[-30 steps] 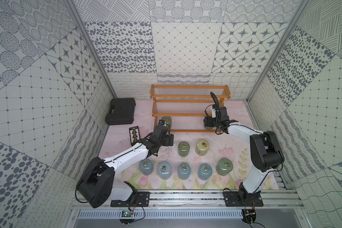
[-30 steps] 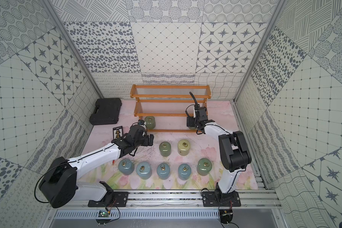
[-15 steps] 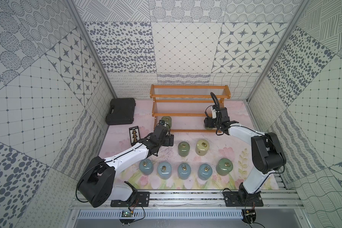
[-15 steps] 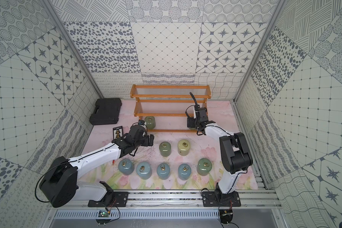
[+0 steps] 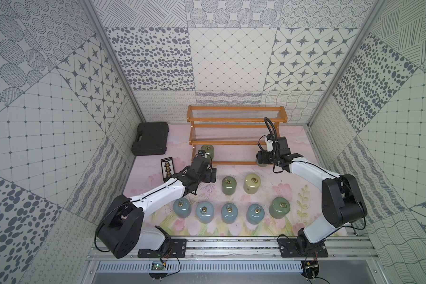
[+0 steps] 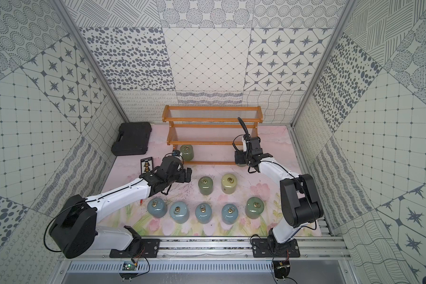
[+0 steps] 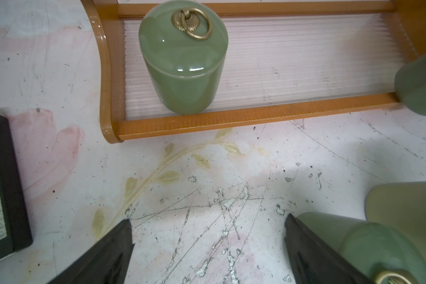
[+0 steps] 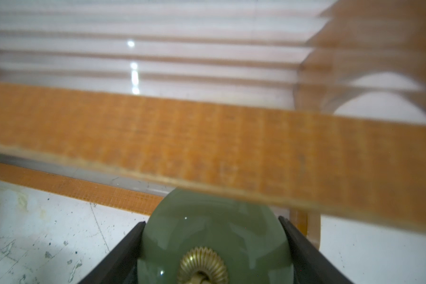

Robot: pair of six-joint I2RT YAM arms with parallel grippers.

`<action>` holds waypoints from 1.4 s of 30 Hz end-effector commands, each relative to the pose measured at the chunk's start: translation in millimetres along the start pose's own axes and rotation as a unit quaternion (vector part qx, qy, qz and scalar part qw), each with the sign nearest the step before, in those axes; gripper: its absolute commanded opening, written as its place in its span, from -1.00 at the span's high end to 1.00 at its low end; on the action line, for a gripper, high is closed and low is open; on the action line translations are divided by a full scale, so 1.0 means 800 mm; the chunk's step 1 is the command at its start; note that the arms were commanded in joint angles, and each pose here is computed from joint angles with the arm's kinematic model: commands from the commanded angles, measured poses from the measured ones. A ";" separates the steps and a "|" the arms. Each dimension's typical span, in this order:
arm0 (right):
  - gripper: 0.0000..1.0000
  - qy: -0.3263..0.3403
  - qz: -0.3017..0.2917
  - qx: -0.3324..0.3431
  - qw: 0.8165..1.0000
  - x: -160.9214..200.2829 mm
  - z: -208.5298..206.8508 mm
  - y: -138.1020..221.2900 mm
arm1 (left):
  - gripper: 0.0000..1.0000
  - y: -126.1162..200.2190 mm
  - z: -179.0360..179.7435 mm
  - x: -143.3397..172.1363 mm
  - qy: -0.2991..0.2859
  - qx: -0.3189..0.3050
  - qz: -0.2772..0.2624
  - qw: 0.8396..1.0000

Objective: Remove the tea canisters from the shelf
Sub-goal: Pick up the tea canister from the shelf, then place the tea canister at the center of the board.

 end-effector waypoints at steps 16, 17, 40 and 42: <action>-0.31 -0.054 -0.012 -0.015 0.998 0.033 -0.007 0.061 | -1.00 0.002 0.002 -0.003 0.010 0.003 -0.015 1.000; -0.31 -0.058 -0.010 -0.013 0.998 0.038 -0.009 0.062 | -1.00 0.002 0.002 -0.002 0.010 0.003 -0.014 1.000; -0.33 -0.060 0.014 0.047 0.997 0.076 -0.018 0.069 | -1.00 0.005 0.003 0.006 0.014 0.003 -0.014 1.000; -0.34 -0.063 0.014 0.049 0.997 0.078 -0.019 0.069 | -1.00 0.006 0.004 0.005 0.015 0.001 -0.015 1.000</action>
Point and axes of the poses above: each gripper's point midway between its finger pads, its own y axis back along the fingers, its own z axis along the line the jaws close on, x = y × z, the point moved 8 cm from there along y, back along the fingers, and after that the axes turned 14 degrees about -y, right-handed, at the moved point
